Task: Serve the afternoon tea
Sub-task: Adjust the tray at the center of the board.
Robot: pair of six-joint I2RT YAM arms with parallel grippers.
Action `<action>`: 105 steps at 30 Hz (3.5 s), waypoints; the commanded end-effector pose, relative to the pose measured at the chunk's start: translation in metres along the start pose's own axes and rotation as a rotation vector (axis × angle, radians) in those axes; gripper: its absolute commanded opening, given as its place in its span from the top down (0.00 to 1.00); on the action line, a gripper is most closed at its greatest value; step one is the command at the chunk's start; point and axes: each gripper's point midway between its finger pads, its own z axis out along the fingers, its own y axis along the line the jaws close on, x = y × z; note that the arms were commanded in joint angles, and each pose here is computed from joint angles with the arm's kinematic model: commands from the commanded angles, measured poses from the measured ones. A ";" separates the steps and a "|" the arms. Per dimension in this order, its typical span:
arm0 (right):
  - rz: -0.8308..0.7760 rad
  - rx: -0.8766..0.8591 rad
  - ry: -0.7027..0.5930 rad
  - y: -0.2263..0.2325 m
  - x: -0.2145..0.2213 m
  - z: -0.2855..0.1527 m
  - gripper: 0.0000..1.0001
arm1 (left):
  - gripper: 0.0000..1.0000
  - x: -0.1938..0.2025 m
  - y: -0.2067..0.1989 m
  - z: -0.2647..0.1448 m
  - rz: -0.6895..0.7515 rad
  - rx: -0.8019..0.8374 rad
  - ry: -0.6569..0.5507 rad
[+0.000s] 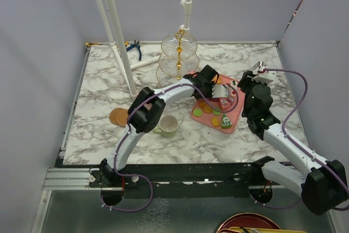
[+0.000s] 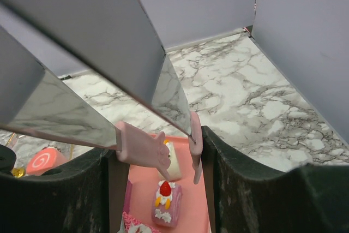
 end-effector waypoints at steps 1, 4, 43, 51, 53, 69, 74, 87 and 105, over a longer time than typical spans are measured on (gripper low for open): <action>0.031 0.052 -0.015 -0.012 -0.005 -0.002 0.48 | 0.97 -0.001 -0.021 0.014 0.162 0.122 -0.027; 0.037 0.048 -0.022 -0.012 -0.011 -0.004 0.48 | 0.98 -0.004 -0.027 0.016 0.199 0.160 -0.055; 0.048 -0.141 -0.076 0.015 -0.061 -0.013 0.48 | 0.46 0.002 0.009 -0.049 -0.755 -0.122 -0.020; 0.056 -0.140 -0.073 0.015 -0.058 -0.012 0.48 | 0.44 0.015 -0.012 -0.030 -0.794 -0.129 0.055; 0.056 -0.140 -0.073 0.015 -0.058 -0.013 0.48 | 0.45 0.016 -0.013 -0.024 -0.803 -0.129 0.062; 0.054 -0.134 -0.071 0.011 -0.054 -0.016 0.48 | 0.64 0.019 -0.014 0.004 -0.828 -0.095 0.063; 0.054 -0.134 -0.073 0.011 -0.053 -0.016 0.48 | 0.68 0.017 -0.013 0.008 -0.838 -0.068 0.046; 0.054 -0.113 -0.074 0.008 -0.052 -0.014 0.48 | 1.00 0.021 -0.036 0.012 -0.600 0.054 0.039; 0.071 -0.051 -0.040 -0.003 -0.036 -0.014 0.48 | 1.00 -0.007 -0.021 0.019 -0.133 0.066 -0.012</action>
